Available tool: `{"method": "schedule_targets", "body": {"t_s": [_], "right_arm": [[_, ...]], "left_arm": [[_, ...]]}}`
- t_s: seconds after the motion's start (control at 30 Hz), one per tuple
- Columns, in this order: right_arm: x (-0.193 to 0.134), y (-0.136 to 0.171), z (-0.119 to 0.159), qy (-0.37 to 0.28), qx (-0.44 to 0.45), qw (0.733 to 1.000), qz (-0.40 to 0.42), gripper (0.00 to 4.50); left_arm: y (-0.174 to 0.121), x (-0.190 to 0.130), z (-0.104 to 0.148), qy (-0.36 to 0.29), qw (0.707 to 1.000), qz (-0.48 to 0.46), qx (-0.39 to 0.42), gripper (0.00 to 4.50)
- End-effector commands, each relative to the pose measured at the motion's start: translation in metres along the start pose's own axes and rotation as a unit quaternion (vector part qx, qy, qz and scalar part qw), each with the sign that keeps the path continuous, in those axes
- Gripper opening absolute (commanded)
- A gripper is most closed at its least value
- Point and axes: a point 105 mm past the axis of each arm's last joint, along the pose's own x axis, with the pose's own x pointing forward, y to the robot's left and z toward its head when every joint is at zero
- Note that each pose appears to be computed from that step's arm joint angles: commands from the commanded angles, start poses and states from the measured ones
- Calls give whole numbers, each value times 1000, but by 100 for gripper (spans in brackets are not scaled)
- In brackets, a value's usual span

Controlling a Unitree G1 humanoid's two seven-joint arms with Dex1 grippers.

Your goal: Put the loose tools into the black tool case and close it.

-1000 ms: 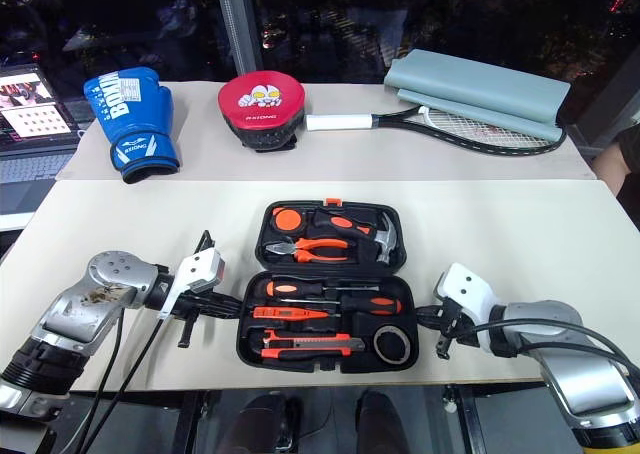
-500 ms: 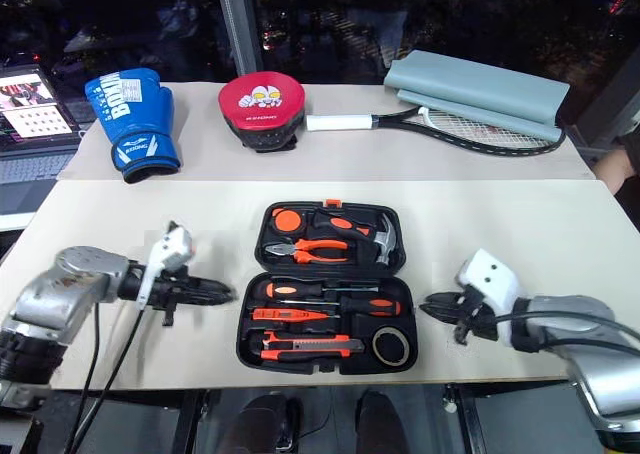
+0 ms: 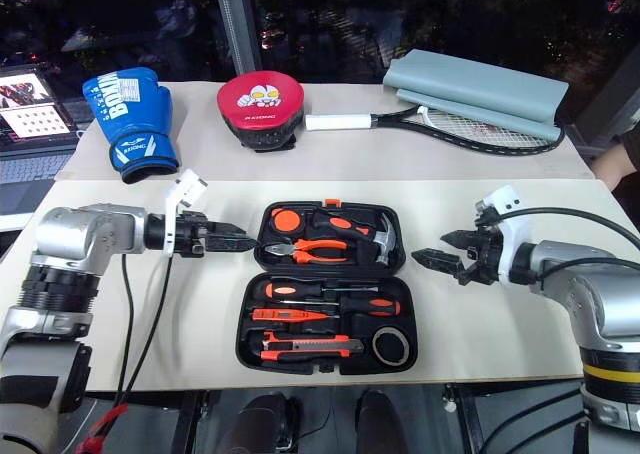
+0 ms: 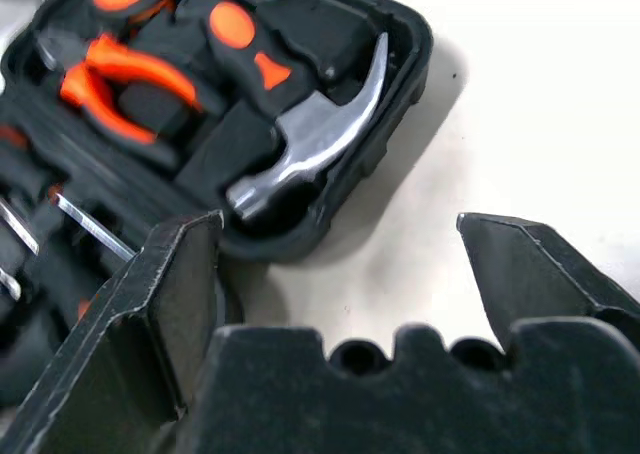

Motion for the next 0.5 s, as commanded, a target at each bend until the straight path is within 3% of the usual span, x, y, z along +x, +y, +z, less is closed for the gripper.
{"method": "schedule_targets", "body": {"t_s": [0.03,0.5], "right_arm": [[3,-2,11,-8,26,1000,1,443],[31,-3,-1,32,50,998,7,443]], "left_arm": [[1,3,8,3,1000,8,-2,413],[7,13,-5,30,999,16,10,413]]}}
